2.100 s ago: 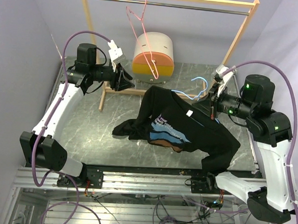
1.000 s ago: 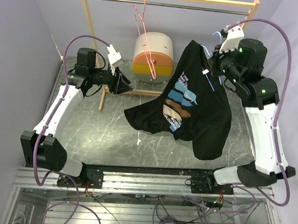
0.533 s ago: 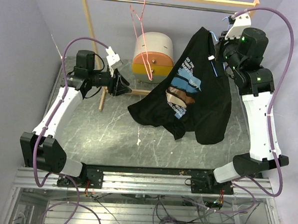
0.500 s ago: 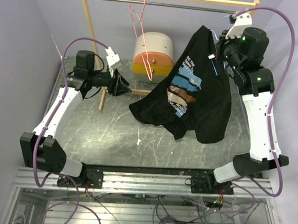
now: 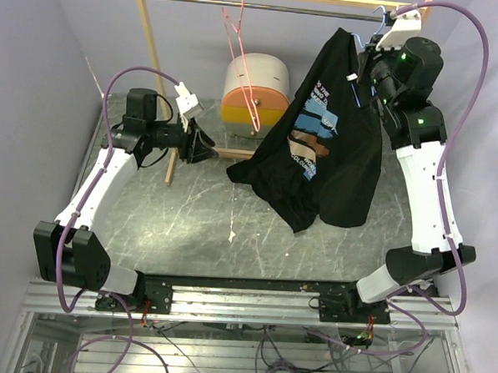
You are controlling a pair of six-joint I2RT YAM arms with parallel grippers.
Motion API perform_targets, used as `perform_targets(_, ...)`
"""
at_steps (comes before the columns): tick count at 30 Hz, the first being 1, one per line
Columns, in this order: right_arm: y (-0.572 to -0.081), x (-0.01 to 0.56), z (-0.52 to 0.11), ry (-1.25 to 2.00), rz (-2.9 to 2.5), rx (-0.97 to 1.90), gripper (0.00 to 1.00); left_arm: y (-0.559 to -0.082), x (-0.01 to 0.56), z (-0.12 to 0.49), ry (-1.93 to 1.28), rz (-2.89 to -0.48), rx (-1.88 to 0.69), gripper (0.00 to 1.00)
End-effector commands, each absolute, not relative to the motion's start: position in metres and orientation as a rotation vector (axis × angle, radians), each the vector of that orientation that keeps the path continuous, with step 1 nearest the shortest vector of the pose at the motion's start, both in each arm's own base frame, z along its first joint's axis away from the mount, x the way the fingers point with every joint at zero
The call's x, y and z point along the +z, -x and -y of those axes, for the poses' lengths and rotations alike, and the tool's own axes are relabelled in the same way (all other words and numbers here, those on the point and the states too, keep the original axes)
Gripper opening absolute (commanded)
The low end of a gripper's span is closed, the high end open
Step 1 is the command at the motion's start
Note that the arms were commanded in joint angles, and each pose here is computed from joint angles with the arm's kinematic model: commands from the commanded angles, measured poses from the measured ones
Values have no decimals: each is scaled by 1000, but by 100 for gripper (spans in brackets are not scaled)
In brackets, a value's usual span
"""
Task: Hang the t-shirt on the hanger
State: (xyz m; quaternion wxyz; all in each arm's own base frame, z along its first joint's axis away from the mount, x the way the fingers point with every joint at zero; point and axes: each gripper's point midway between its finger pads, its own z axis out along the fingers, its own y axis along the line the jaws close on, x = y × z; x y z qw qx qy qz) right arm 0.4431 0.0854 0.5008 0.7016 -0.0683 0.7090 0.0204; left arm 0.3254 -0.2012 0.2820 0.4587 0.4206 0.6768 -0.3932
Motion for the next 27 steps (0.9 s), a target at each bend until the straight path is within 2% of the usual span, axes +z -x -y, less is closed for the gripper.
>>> perform_targets(1,-446,543,-80,114,-1432,50,0,-319,295,200,-1059,-1591,-972,55)
perform_targets(27,-433,574,-74,91,-1319,39,0,-320,286,199,-1059,-1597,-984,55)
